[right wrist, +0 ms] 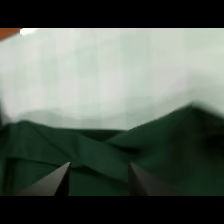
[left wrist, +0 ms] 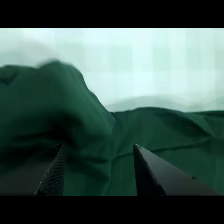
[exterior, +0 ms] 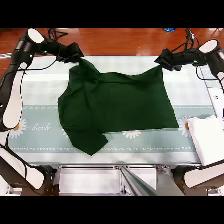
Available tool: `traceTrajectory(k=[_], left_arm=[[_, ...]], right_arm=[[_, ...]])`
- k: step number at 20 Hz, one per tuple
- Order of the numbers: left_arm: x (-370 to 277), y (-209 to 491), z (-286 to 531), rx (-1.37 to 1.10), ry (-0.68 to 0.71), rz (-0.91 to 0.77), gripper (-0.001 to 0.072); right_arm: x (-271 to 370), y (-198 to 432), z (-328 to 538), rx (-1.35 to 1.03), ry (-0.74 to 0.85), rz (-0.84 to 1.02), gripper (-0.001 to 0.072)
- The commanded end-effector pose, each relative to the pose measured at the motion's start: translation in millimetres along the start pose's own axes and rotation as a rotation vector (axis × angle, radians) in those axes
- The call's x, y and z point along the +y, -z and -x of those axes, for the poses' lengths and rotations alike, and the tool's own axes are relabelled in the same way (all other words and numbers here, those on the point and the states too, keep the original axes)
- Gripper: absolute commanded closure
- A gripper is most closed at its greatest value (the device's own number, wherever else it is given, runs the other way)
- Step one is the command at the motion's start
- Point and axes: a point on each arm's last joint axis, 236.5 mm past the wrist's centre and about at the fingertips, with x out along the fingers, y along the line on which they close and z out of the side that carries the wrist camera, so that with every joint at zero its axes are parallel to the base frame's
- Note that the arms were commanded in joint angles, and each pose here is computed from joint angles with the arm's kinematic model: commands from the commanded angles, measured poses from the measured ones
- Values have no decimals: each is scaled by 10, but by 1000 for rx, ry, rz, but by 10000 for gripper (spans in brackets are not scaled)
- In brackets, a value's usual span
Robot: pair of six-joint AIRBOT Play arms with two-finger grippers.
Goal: Fold the shirts.
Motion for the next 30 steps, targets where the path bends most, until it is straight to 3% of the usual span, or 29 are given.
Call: traceTrajectory(k=[1,4,6,8,10,14,18,22,30], left_arm=[[494,314,249,180,-77,57,195],[1160,730,938,377,-125,201,197],[1181,732,1306,354,-29,286,197],[1073,772,1597,302,34,250,197],[1028,1062,1757,304,34,206,196],[1149,1934,1665,245,11,352,196],[1031,2629,1458,216,135,518,197],[1215,2979,1354,277,63,640,197],[1196,3306,1033,387,-35,642,198]], right_arm=[[-59,-220,341,9,-84,-69,297],[-374,-298,1283,-1,-30,-95,298],[-796,-109,1857,18,191,-75,298],[-1175,181,2308,23,416,-84,298],[-1362,542,2457,4,479,-141,298],[-1239,1352,2010,-60,302,-241,298],[-886,1895,1683,-38,91,-298,298],[-801,2106,1653,33,58,-272,298],[-790,2100,1651,32,53,-275,298]])
